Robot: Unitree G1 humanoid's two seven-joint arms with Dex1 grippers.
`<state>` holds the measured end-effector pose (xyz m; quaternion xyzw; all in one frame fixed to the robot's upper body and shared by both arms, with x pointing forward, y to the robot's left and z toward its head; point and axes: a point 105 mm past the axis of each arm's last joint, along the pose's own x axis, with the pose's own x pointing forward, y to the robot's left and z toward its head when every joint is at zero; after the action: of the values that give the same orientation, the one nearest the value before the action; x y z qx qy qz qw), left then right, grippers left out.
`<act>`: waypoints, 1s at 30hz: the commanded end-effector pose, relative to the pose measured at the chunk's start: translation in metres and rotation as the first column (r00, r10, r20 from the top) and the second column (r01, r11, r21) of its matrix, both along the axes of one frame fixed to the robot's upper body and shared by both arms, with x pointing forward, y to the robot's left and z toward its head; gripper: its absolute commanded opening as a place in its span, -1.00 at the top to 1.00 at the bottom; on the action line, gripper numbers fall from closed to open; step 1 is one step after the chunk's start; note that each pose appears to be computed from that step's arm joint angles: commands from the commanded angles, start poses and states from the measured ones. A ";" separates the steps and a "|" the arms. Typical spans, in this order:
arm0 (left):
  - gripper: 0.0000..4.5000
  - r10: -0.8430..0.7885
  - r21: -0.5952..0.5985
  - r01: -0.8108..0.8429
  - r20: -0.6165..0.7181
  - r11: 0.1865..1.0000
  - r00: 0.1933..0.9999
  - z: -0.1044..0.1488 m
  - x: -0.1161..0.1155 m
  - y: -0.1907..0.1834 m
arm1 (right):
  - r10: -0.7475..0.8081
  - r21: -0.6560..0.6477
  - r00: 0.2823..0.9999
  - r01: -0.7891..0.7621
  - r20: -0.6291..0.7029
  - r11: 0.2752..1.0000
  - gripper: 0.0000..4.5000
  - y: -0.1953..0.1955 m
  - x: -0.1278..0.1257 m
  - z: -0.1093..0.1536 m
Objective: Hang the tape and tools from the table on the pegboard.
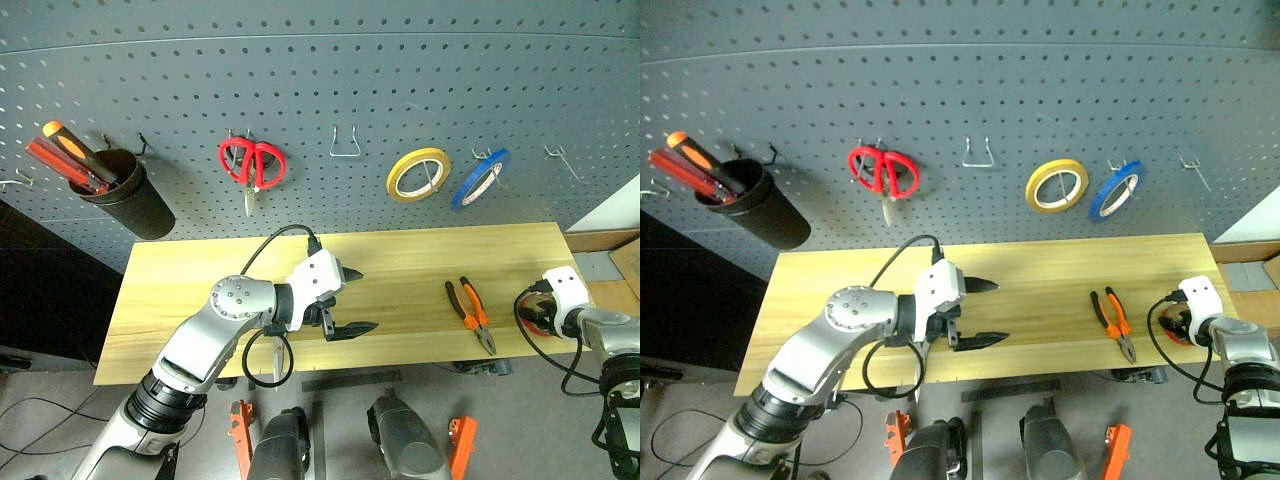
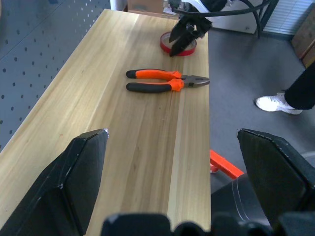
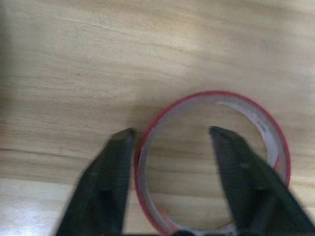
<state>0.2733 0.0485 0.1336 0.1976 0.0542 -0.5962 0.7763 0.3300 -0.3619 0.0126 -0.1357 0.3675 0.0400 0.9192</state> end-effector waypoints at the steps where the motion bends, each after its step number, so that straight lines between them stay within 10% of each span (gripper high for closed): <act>1: -1.00 -0.040 -0.022 0.040 0.022 0.999 0.999 0.007 -0.007 -0.007 | -0.027 -0.048 0.997 0.024 -0.067 0.999 0.63 -0.009 -0.015 -0.018; 4: -1.00 -0.051 -0.024 0.051 0.017 0.998 0.999 0.007 -0.009 -0.009 | -0.020 -0.057 0.998 0.017 -0.060 0.998 0.99 -0.006 -0.017 -0.021; 16: -1.00 -0.083 -0.108 0.089 0.061 0.990 0.995 0.026 -0.005 -0.025 | 0.063 -0.275 0.957 0.018 0.284 0.961 0.99 0.007 -0.042 0.072; 23: -1.00 -0.117 -0.188 0.132 0.088 0.973 0.989 0.040 -0.004 -0.040 | 0.135 -0.352 0.751 0.137 0.646 0.926 0.99 0.080 -0.071 0.156; 30: -1.00 -0.117 -0.207 0.138 0.110 0.969 0.987 0.044 0.001 -0.046 | 0.194 -0.322 0.536 0.154 0.821 0.934 0.99 0.101 -0.039 0.226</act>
<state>0.2759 0.0044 0.1704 0.1427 -0.0405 -0.6351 0.7580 0.2903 -0.2538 0.2317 -0.3060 -0.1116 -0.0769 0.9423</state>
